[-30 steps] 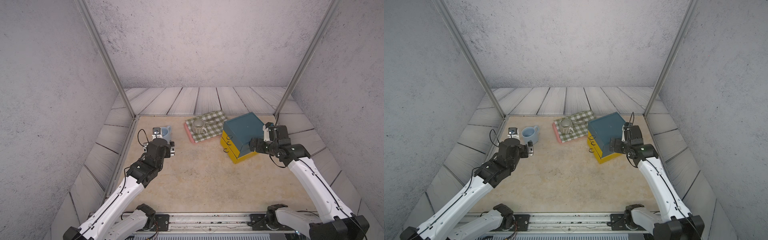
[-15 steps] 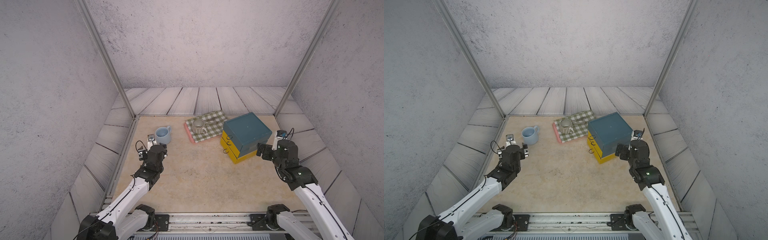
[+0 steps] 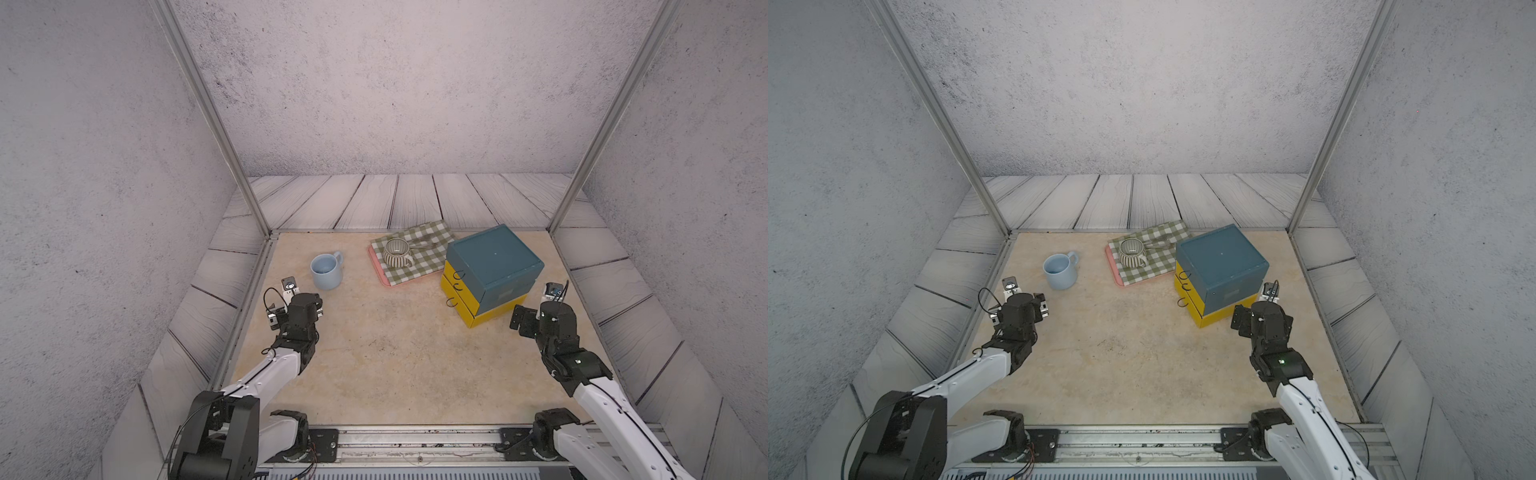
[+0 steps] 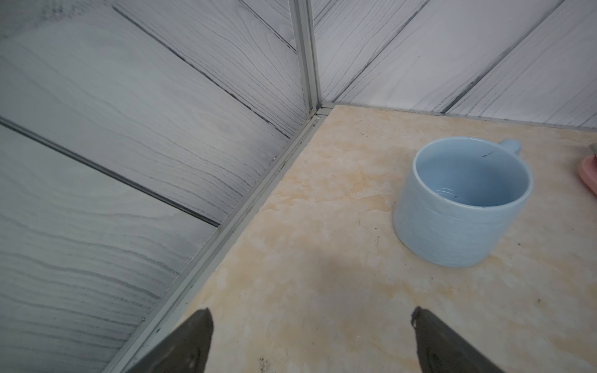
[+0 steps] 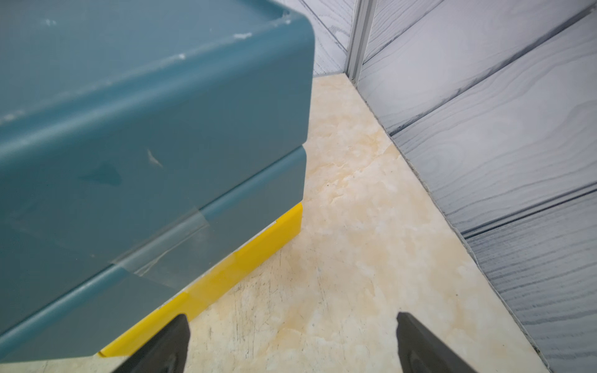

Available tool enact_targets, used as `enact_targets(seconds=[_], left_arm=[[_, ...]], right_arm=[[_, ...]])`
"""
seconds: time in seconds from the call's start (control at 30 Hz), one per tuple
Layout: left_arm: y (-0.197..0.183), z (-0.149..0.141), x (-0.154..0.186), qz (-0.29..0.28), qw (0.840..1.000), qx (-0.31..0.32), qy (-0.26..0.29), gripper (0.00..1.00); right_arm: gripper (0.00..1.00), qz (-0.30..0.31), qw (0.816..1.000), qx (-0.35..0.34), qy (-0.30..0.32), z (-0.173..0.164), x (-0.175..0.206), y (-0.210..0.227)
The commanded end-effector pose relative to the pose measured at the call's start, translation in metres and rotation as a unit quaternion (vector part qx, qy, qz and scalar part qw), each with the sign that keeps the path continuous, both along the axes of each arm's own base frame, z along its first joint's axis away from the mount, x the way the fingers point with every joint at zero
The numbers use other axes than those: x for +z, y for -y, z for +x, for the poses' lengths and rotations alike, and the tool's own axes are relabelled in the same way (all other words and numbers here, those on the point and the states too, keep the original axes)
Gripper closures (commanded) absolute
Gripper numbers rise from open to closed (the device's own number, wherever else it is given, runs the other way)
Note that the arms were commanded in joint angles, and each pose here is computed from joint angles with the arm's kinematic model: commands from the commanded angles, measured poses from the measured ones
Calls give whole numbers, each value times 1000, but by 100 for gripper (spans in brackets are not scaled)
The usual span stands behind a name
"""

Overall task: Place the fruit knives into the drawer by color
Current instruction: Reset both arms

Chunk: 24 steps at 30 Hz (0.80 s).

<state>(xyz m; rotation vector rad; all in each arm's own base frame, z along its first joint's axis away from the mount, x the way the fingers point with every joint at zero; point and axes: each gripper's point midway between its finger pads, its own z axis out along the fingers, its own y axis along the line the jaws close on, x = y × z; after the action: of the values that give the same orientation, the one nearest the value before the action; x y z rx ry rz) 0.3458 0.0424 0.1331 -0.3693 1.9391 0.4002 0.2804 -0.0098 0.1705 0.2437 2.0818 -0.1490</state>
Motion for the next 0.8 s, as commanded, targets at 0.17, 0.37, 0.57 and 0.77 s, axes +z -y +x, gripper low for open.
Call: enact_targets(seconds=[0.17,0.37,0.57,0.77], left_arm=[[5,17,-2,-20,999,-35,32,1],[13,30,-2,14,996,-84,20,1],[9,36,-7,16,995,-92,45,1],[14,50,-29,19,993,-108,36,1]], right_arm=[[1,-17,1000,-24,7,1,-14,10],[1,-46,998,-32,11,6,-24,16],[1,-57,998,-32,26,11,-31,17],[1,-79,996,-17,38,18,-30,15]])
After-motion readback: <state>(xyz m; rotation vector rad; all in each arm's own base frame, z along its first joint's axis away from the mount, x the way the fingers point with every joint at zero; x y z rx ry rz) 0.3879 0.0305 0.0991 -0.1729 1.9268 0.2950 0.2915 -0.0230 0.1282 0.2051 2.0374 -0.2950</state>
